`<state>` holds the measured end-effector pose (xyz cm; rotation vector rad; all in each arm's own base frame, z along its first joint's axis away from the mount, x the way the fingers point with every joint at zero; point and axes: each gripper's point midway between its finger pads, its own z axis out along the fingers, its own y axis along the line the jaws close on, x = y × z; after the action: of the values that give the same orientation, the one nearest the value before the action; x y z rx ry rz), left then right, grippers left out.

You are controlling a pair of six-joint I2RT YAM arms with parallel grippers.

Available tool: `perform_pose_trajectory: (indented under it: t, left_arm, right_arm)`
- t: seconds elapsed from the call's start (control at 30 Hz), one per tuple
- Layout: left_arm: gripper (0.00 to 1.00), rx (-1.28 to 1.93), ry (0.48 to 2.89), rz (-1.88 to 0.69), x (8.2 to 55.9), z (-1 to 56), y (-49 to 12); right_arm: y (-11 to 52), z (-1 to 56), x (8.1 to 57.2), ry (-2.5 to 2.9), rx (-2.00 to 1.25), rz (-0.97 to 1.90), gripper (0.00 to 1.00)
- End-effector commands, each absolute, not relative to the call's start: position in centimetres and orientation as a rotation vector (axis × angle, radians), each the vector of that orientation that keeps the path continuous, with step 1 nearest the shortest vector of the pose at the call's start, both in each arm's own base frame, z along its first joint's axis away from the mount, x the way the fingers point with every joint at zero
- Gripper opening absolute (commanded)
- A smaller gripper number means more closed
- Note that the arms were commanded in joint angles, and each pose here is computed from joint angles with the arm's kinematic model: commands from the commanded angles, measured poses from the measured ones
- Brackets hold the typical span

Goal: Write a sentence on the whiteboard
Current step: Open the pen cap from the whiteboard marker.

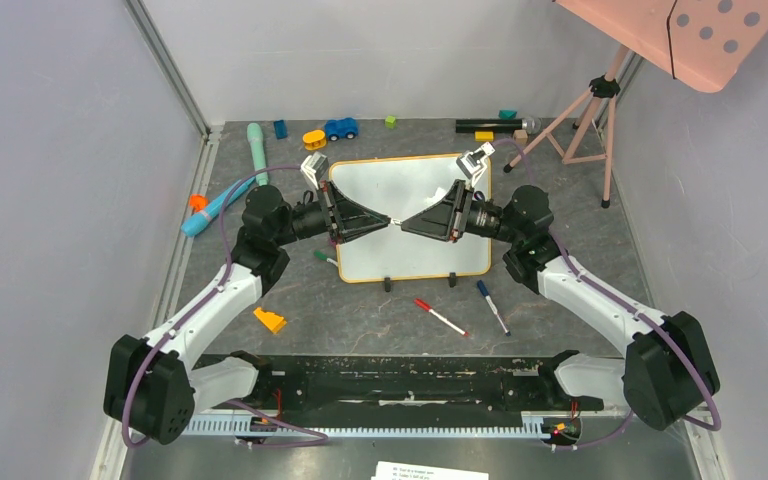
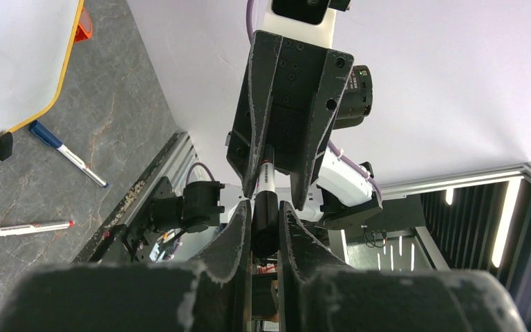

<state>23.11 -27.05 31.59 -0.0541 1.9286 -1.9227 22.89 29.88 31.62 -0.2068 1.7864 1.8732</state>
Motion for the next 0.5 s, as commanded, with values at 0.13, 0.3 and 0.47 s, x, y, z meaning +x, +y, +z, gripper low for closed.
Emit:
perform_pose_trajectory:
  t: [0.13, 0.3, 0.47]
  left_arm:
    - [0.02, 0.064, 1.874, -1.939, 22.2, 33.7, -27.3]
    - [0.02, 0.038, 1.891, -1.913, 22.4, 33.3, -27.2]
    - [0.02, -0.053, 1.902, -1.858, 23.9, 32.3, -25.9]
  right_arm:
    - [29.6, 33.5, 22.5, 1.706, -0.261, 1.866, 0.15]
    - [29.5, 33.4, 22.6, 1.710, -0.288, 1.822, 0.00]
    - [28.0, 31.9, 22.0, 1.763, -0.289, 1.802, 0.00]
